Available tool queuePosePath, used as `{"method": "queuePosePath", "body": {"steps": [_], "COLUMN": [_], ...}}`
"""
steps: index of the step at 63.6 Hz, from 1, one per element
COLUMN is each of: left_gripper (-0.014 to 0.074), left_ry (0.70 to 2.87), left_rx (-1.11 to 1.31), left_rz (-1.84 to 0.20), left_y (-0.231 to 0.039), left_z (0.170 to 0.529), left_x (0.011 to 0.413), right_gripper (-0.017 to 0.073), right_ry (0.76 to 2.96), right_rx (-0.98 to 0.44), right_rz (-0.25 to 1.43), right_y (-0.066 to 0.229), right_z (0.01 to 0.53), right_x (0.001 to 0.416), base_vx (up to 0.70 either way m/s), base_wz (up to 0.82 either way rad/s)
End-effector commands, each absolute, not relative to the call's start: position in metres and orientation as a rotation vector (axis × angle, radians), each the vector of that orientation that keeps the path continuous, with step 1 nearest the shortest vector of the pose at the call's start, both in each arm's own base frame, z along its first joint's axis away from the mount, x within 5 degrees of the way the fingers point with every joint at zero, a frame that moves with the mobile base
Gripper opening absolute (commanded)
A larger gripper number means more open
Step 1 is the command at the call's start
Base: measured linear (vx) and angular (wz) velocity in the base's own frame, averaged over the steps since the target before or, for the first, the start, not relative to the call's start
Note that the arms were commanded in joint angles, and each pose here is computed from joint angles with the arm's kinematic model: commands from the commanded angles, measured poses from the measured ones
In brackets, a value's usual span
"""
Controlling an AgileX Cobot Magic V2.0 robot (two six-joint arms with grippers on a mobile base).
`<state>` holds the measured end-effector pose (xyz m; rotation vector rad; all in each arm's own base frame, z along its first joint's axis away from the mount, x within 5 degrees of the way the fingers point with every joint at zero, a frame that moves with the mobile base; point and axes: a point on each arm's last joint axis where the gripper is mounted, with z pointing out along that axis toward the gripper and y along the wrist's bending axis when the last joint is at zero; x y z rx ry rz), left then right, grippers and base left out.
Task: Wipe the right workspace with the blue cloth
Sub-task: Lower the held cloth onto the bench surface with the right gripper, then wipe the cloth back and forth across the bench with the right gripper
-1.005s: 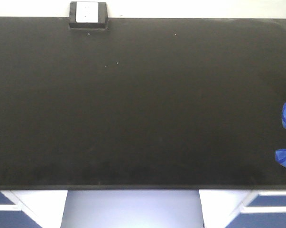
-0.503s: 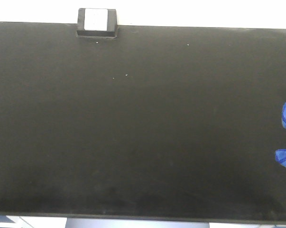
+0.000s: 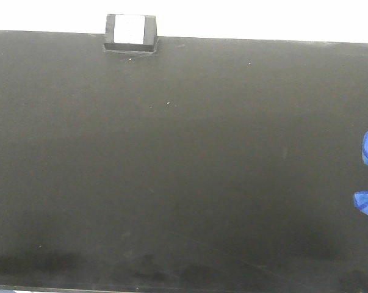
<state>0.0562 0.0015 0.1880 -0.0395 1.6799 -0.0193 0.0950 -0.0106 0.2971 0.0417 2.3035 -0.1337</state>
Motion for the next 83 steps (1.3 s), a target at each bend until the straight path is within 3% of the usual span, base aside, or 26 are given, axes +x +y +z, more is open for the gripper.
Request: {"method": "queuePosePath", "body": {"steps": [1,15,46,62,73,83], "left_gripper": [-0.0006,-0.0006,-0.0006,-0.0006,-0.0006,-0.0006], "left_ry": [1.617,1.617,1.617,1.617,1.617,1.617], "left_rx": [-0.039,-0.039,-0.039,-0.039,-0.039,-0.039], "left_rz": [-0.031,-0.031,-0.031,-0.031,-0.031,-0.031], "left_y": [0.001,0.001,0.001,0.001,0.001,0.001], "left_z": [0.186,0.186,0.186,0.186,0.186,0.186], "left_x": [0.057,0.057,0.057,0.057,0.057,0.057], "right_gripper": [-0.0001,-0.0001,0.0000,0.0000,0.0004,0.0014], "right_ry": [2.175,2.127,2.387,2.438,2.517,2.435], "right_rx": [0.023,0.009,-0.006,0.130,0.016,-0.137], "right_rz": [-0.129,-0.124,-0.086,0.041,0.121,0.283], "right_y": [-0.010,-0.009,-0.008,-0.003,0.034,0.099], "right_z": [0.313,0.314,0.246,0.200,0.173,0.168], "right_x": [0.104,0.123,0.216,0.253,0.261,0.258], "base_vx": [0.00,0.00,0.00,0.00,0.00,0.00], "base_wz": [0.00,0.00,0.00,0.00,0.00,0.00]}}
